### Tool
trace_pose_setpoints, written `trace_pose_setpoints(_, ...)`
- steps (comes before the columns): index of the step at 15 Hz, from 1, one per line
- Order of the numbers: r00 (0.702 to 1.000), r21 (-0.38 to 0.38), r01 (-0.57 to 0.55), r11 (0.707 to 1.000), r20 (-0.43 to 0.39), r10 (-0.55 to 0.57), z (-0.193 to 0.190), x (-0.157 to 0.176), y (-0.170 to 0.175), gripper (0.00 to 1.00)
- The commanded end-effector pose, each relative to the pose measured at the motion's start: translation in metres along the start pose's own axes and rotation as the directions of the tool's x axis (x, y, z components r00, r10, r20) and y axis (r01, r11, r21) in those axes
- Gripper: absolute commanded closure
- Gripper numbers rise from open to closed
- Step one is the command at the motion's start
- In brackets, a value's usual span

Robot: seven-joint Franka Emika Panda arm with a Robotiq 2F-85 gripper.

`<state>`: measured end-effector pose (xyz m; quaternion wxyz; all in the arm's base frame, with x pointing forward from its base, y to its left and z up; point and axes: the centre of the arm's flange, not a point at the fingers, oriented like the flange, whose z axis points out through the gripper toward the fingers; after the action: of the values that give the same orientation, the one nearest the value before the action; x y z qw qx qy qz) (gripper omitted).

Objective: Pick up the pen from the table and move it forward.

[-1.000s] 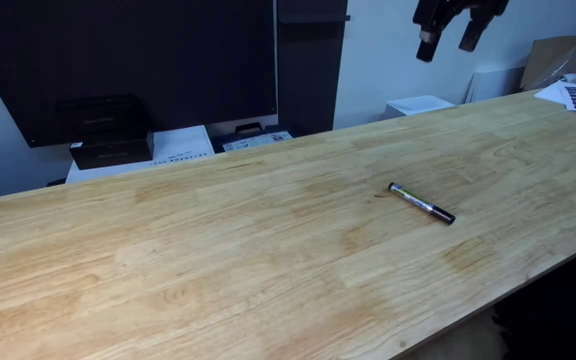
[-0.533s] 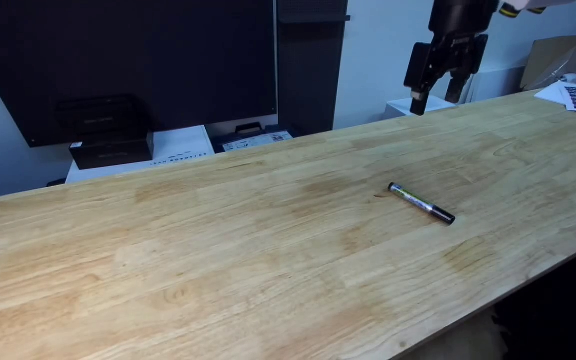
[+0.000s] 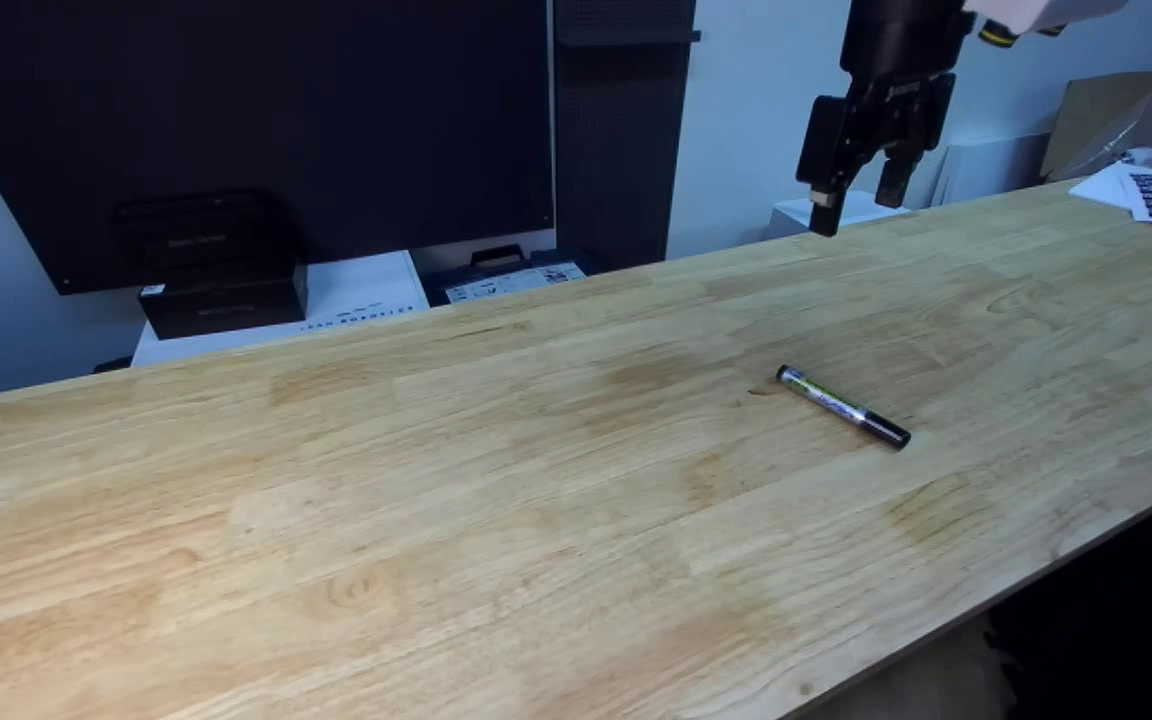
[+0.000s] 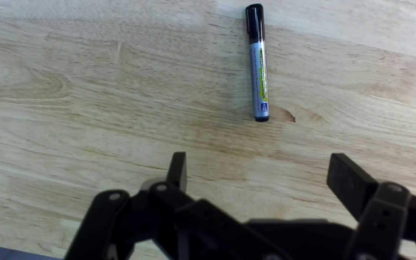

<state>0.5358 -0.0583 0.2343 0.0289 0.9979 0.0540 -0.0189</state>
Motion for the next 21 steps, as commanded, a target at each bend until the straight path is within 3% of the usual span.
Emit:
trace_pose_setpoints(1,0.999,-0.036,0.011,0.999,-0.033,-0.012,0.018,-0.009,-0.020,0.00)
trace_pose_setpoints(9,0.998,-0.003,0.067,0.998,-0.015,-0.067,0.084,-0.043,-0.048,0.00)
trace_pose_setpoints(14,0.998,0.013,0.050,0.999,0.047,-0.050,0.121,-0.064,-0.045,0.00)
trace_pose_setpoints(21,0.994,0.034,0.019,0.999,0.105,-0.022,0.151,-0.060,-0.031,0.00)
